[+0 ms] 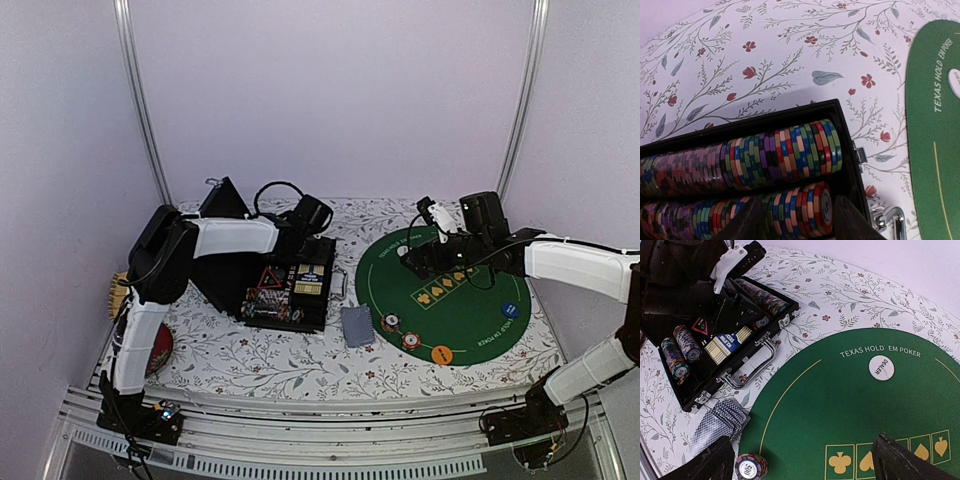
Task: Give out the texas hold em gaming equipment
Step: Pick up the pile of poker chips from the chip case.
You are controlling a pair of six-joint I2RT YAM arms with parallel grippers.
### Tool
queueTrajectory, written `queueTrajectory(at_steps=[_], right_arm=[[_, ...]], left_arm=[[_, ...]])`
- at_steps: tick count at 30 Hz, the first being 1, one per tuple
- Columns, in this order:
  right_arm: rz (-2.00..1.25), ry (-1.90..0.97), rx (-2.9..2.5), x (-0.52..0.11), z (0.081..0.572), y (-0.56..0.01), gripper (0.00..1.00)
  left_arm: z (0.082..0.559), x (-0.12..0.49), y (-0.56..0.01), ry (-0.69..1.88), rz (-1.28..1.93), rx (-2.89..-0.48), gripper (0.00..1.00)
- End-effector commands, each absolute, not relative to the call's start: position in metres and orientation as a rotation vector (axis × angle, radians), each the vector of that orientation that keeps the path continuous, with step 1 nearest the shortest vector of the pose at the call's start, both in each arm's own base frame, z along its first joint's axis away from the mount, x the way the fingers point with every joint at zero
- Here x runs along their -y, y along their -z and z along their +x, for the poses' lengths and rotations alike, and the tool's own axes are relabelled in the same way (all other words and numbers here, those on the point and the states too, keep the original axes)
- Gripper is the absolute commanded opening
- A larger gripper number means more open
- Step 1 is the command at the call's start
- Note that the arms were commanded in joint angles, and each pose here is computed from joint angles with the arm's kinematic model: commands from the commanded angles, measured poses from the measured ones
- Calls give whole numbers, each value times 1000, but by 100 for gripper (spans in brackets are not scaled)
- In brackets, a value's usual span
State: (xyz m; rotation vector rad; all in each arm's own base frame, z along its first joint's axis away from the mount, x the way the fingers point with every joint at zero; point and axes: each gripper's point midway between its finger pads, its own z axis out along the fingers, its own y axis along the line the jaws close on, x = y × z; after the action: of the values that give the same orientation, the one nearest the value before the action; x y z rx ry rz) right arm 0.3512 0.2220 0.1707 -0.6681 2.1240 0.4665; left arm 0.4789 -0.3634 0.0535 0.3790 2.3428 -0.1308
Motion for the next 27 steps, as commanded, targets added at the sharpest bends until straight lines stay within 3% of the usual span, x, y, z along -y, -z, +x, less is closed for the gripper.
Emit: queueTrajectory(at_steps=[1,14,27], right_arm=[[-677,-471,-2098,-226,356,-182,98],[-691,-487,-2107,-229,355,-179,98],[-700,-491,-2122,-229,354,-175,98]], left_arm=[[451,375,-27,159,467,-2418,50],[457,372,-44,82,475,-2362,51],[460,377,-81,140,470,-2297,60]])
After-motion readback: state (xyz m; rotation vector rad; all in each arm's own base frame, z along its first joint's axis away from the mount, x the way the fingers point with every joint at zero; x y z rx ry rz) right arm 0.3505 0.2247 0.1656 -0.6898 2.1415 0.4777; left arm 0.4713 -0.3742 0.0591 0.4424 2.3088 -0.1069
